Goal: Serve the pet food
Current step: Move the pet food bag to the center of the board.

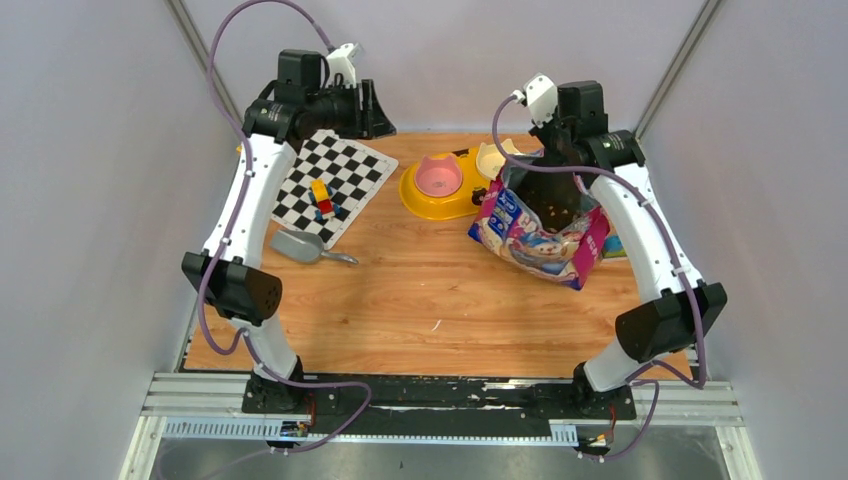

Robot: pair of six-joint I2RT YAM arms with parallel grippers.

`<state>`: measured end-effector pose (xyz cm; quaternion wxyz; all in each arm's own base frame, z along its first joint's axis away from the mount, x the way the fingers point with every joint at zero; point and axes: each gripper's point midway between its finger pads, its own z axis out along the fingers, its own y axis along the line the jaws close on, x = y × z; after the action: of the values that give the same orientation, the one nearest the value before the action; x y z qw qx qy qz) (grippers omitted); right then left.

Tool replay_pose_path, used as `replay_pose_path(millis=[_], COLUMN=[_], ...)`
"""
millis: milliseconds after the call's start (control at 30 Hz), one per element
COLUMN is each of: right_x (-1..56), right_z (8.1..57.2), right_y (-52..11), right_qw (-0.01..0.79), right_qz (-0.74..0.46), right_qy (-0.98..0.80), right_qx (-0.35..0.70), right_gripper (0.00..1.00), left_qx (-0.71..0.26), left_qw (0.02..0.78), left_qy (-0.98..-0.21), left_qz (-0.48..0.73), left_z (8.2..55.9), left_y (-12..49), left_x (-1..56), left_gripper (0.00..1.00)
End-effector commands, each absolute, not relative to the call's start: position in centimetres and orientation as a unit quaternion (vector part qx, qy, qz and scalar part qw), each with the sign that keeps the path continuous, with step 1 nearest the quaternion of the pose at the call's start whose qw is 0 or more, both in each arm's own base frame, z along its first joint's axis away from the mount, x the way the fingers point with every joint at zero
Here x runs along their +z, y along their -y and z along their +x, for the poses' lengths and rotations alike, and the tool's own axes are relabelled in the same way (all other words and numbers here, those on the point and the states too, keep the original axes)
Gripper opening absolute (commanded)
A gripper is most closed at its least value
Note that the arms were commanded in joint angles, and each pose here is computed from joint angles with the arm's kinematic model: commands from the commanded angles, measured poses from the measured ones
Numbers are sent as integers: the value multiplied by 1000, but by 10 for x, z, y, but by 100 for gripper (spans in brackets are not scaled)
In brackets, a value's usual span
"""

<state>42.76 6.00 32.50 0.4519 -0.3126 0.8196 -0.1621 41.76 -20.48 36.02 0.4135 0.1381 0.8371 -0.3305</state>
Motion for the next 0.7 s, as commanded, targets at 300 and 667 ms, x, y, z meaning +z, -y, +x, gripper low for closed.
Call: replay_pose_path(millis=[300,667], right_x=[466,441], right_z=[459,467], right_y=[-24,0], right_qw=[658,635], right_qz=[-191,-184], right_qy=[-679,-698], right_qx=[-263,-276], right_gripper=[0,32], left_qx=[-267,-180], left_qw=[414,398], left_qy=[-851,-874], left_qz=[183,210], left_z=[438,486], left_y=[194,213], left_x=[331,264], left_gripper=[71,74])
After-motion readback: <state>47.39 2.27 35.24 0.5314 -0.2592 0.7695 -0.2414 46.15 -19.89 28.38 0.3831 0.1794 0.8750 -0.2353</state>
